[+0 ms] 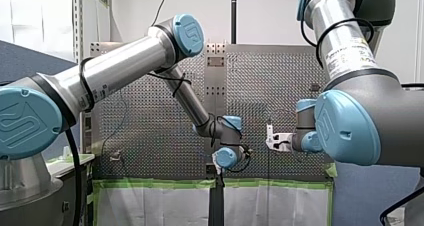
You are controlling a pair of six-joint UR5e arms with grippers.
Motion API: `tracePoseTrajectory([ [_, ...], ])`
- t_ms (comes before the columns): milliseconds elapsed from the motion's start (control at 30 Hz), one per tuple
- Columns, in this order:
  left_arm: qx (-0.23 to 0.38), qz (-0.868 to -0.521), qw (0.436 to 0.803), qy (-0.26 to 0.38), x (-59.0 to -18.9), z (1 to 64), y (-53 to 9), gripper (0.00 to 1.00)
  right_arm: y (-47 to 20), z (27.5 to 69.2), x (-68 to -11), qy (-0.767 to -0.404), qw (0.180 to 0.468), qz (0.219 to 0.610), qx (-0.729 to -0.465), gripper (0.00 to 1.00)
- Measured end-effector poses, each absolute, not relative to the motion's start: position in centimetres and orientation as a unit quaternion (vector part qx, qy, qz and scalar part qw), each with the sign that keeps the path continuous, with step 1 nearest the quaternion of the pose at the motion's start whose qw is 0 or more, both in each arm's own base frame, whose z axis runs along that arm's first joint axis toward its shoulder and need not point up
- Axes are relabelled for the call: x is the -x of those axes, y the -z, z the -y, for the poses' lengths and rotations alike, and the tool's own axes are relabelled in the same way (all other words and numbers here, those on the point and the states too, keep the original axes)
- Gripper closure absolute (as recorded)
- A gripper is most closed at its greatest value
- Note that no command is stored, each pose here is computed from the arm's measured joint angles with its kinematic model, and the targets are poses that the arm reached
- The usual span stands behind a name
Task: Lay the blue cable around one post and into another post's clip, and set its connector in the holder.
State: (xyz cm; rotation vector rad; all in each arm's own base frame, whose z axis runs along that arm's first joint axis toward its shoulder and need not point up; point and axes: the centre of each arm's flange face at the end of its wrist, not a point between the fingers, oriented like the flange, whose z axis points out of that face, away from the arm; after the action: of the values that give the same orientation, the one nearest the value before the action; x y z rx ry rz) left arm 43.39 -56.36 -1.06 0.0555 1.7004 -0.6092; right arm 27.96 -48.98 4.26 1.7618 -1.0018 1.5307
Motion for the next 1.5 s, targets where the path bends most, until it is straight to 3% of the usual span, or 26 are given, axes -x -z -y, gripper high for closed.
tracePoseTrajectory([
  [833, -0.053, -0.723, 0.632, 0.273, -41.3, 58.7, 0.6, 0.99, -3.5, 48.8, -26.2, -0.546, 0.316, 0.417, -0.654, 1.00],
  [1167, -0.070, -0.743, 0.609, 0.269, -39.2, 61.4, 3.5, 0.99, -3.1, 49.0, -25.3, -0.535, 0.328, 0.430, -0.649, 1.00],
  [1500, -0.060, -0.735, 0.614, 0.282, -40.7, 63.7, 2.5, 0.99, -2.7, 49.3, -24.4, -0.531, 0.333, 0.440, -0.643, 1.00],
])
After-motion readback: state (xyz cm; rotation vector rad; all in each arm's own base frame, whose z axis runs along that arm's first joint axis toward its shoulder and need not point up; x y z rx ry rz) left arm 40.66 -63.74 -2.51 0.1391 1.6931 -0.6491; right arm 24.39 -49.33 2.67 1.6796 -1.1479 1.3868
